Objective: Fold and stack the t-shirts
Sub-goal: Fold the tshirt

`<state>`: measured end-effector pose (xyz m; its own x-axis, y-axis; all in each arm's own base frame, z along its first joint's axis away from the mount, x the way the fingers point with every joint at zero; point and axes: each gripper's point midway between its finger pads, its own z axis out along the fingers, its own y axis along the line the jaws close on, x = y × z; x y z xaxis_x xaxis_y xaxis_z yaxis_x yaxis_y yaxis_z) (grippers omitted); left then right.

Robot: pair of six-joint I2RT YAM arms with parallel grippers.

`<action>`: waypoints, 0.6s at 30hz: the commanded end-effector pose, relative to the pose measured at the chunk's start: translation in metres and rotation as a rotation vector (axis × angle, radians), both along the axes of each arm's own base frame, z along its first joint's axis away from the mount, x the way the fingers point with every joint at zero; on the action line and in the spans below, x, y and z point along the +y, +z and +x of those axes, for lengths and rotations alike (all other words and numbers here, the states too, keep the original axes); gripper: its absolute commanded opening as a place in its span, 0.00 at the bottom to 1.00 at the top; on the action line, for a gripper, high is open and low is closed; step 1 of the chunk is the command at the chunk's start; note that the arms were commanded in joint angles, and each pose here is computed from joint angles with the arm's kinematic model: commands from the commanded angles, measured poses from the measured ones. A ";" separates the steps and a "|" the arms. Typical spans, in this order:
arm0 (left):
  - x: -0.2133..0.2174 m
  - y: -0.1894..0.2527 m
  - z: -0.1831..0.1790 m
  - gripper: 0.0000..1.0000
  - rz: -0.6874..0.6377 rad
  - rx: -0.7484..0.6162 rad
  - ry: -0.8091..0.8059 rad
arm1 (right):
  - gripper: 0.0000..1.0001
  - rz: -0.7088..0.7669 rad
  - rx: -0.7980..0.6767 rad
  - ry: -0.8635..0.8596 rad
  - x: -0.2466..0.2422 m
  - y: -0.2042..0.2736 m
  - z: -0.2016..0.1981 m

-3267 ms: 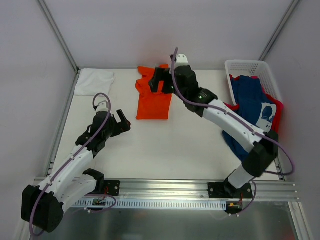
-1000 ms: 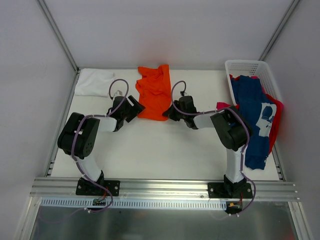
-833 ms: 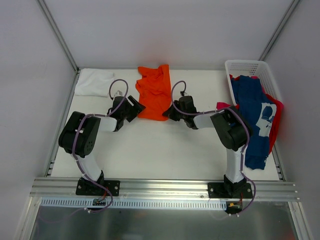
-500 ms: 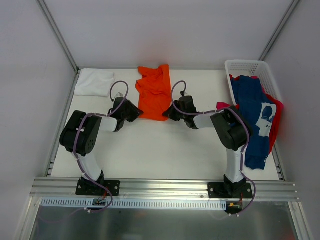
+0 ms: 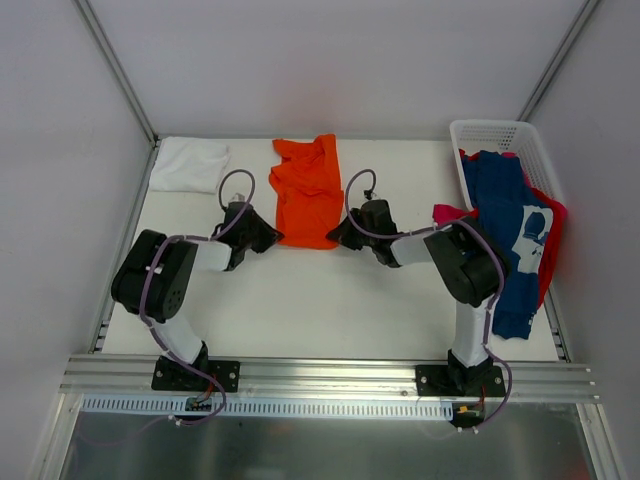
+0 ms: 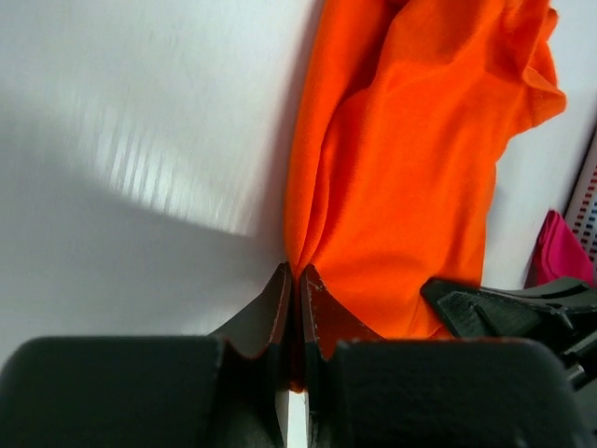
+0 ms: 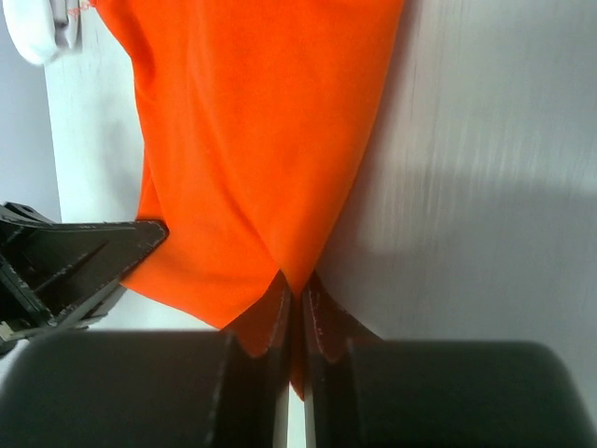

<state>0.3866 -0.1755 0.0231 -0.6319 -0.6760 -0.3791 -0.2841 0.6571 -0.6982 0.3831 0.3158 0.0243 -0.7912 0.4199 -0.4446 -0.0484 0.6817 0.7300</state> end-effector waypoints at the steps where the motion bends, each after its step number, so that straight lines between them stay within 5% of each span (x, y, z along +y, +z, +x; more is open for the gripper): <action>1: 0.001 0.020 -0.023 0.00 -0.008 -0.011 -0.014 | 0.01 0.003 -0.019 -0.001 -0.005 0.024 -0.019; 18: 0.001 0.150 -0.100 0.00 0.000 -0.289 -0.028 | 0.01 -0.160 -0.122 0.054 0.009 0.128 -0.103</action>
<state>0.2937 -0.1847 0.1706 -0.5438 -0.6549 -0.5247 -0.0375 0.6436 -0.7644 0.2723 0.3295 0.1204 -0.7916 0.2809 -0.5427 -0.1662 0.7557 0.6335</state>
